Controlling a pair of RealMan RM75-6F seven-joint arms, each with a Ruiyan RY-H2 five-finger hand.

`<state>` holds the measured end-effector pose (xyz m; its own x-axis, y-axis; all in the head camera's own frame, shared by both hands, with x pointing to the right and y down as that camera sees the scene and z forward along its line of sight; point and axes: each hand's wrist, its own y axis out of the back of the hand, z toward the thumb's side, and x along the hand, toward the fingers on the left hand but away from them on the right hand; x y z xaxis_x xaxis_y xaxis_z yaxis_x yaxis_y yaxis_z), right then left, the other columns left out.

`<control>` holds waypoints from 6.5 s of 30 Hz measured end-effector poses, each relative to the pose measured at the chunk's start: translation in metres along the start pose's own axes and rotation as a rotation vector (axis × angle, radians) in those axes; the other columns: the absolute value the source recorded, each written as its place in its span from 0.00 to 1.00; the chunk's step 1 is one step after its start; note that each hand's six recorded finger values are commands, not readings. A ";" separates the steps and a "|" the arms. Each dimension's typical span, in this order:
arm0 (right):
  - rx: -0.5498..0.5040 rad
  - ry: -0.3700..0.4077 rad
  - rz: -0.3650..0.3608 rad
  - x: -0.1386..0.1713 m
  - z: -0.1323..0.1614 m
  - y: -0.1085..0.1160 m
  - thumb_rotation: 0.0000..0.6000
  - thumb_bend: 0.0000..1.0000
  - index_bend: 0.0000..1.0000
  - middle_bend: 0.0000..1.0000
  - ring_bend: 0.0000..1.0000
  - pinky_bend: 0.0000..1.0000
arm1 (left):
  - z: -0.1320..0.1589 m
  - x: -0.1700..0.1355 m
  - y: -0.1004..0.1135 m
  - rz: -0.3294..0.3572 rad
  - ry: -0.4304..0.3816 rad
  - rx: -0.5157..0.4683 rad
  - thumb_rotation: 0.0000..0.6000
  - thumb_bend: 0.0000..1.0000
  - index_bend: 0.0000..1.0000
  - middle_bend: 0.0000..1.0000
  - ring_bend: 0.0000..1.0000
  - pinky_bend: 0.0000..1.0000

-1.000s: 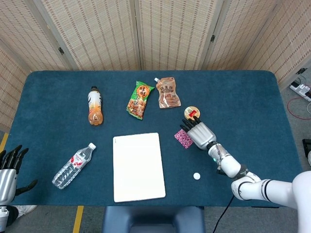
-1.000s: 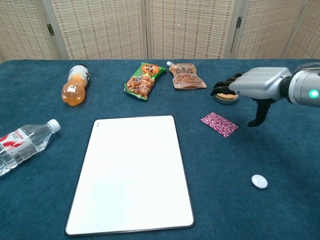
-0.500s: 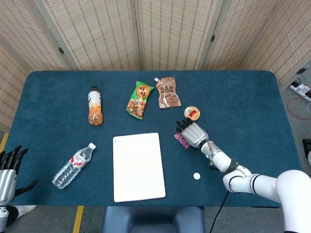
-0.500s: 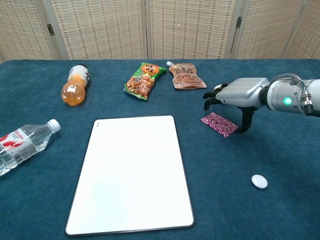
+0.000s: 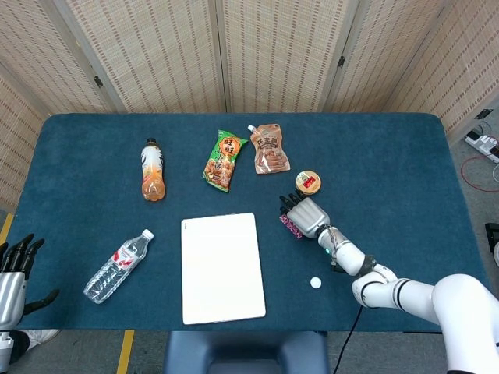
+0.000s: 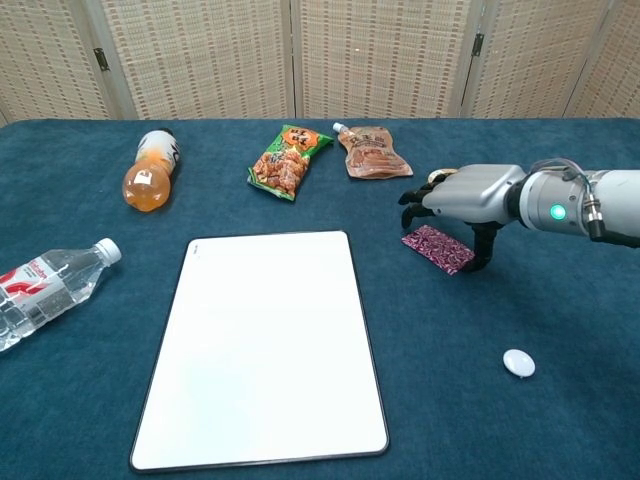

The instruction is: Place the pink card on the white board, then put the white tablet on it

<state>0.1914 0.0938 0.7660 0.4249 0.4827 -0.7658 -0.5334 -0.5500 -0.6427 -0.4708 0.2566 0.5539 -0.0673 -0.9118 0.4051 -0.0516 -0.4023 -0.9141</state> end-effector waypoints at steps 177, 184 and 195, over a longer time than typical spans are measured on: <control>-0.030 0.275 -0.250 0.043 0.099 0.055 1.00 0.36 0.49 0.20 0.05 0.00 | 0.009 0.004 0.004 -0.001 -0.064 -0.001 1.00 0.18 0.14 0.08 0.14 0.00; -0.007 0.285 -0.239 0.004 0.125 0.082 1.00 0.36 0.49 0.19 0.05 0.00 | 0.002 0.002 0.003 -0.009 -0.047 0.002 1.00 0.18 0.14 0.08 0.14 0.00; 0.022 0.265 -0.202 -0.034 0.145 0.096 1.00 0.36 0.47 0.18 0.04 0.00 | -0.005 0.003 0.001 -0.013 -0.033 0.000 1.00 0.18 0.14 0.08 0.14 0.00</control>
<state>0.0196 0.1226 0.7337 0.6979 0.3847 -0.6041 -0.4334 -0.4446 -0.7839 -0.4755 0.2542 0.5539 -0.0338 -0.9085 0.4164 -0.0521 -0.4145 -0.9086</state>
